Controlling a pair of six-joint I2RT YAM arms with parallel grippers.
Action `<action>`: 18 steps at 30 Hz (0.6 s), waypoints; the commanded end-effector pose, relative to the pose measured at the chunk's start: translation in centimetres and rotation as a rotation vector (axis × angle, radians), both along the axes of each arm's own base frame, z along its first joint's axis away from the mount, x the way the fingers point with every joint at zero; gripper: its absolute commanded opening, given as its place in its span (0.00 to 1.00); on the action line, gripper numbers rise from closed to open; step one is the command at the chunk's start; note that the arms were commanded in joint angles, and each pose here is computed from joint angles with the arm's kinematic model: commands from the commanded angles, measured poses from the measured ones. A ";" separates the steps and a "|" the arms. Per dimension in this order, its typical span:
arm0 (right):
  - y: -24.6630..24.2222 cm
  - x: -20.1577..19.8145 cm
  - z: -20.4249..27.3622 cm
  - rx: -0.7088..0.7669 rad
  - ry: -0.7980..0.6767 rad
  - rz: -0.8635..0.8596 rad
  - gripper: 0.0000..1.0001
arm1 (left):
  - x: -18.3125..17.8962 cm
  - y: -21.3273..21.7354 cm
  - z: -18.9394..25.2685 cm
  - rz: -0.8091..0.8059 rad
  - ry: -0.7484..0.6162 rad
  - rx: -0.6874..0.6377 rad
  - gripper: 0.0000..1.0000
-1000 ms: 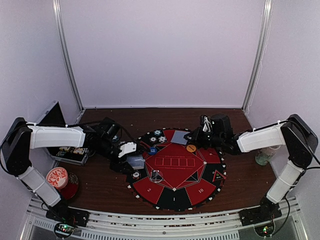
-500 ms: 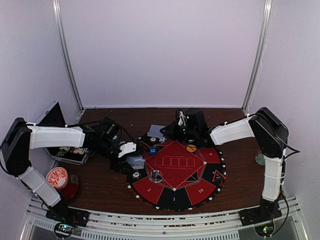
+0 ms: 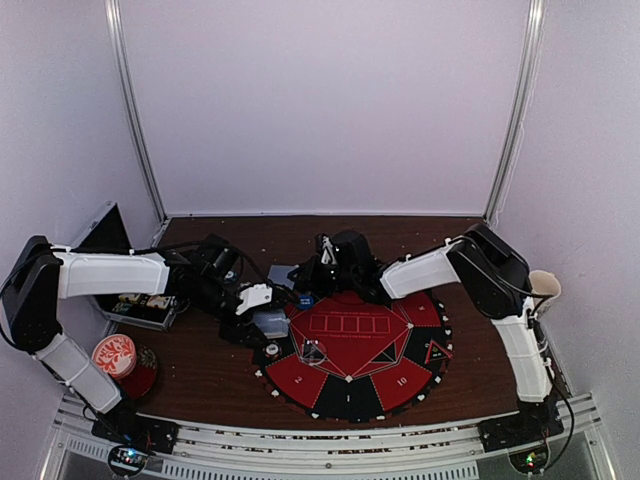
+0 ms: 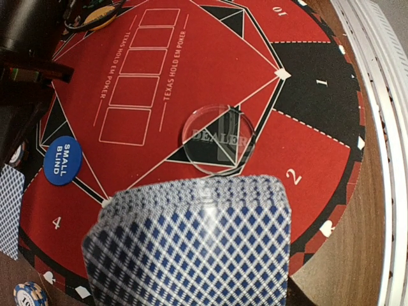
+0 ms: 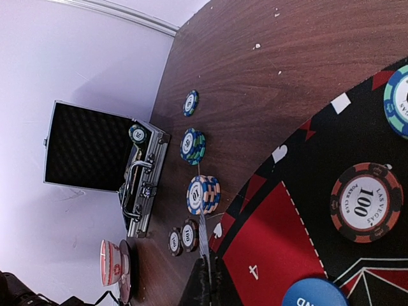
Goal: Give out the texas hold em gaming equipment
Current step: Distribute the poker card in the small blind area.
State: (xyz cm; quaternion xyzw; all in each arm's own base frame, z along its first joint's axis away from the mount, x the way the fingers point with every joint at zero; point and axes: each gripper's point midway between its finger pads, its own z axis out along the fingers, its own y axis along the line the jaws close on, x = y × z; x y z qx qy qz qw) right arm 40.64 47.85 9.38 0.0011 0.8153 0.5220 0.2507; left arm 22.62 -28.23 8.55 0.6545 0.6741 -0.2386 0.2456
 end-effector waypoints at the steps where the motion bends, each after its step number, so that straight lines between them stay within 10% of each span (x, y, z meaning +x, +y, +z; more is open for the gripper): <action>1: 0.9 0.4 0.1 0.022 -0.012 -0.011 0.00 | -0.3 -0.4 1.3 -0.029 -0.029 -0.046 0.43; 18: 1.8 0.4 -3.1 -0.037 0.015 -0.009 0.00 | -0.2 -0.4 1.1 -0.029 -0.027 -0.041 0.43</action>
